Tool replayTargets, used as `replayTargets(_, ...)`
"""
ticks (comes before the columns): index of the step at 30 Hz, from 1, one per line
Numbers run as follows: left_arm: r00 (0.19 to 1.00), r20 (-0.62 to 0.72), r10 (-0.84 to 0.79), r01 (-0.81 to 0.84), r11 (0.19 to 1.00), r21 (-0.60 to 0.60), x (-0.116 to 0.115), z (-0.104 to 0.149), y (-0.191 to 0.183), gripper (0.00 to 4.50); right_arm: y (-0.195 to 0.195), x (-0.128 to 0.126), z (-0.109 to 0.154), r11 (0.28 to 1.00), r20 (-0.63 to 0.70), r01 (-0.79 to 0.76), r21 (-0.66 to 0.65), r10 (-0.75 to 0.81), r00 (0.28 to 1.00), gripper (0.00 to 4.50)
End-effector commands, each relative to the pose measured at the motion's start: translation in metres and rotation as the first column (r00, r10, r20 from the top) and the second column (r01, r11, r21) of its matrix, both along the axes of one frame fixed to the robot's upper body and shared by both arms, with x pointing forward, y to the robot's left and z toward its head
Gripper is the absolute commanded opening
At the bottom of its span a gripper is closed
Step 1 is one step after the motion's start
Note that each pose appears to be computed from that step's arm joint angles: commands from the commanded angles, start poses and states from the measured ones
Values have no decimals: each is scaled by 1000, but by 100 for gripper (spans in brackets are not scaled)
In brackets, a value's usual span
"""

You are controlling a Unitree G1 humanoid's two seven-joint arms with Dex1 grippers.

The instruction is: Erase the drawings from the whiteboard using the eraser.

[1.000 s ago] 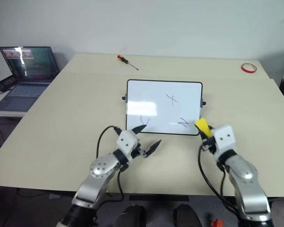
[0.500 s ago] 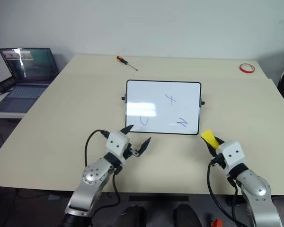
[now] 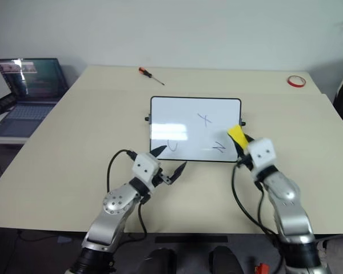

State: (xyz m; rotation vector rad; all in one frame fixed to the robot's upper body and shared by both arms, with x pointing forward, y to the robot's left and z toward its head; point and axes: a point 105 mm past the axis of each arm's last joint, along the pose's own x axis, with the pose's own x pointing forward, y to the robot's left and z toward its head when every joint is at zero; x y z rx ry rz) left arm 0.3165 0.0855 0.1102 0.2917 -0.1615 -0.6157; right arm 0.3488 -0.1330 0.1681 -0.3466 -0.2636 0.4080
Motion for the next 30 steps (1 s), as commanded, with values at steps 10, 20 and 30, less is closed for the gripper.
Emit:
replayTargets(10,990,144,2,-10,999,53,2,20,-2,450,51,37,16,986,73,-162,-27,164,984,114)
replayTargets(20,990,144,3,-11,998,54,2,21,-4,450,58,62,30,984,99,-170,-57,175,980,114)
replayTargets(30,990,141,-3,-4,999,43,0,21,-9,450,69,72,15,965,1,-195,-177,198,980,114)
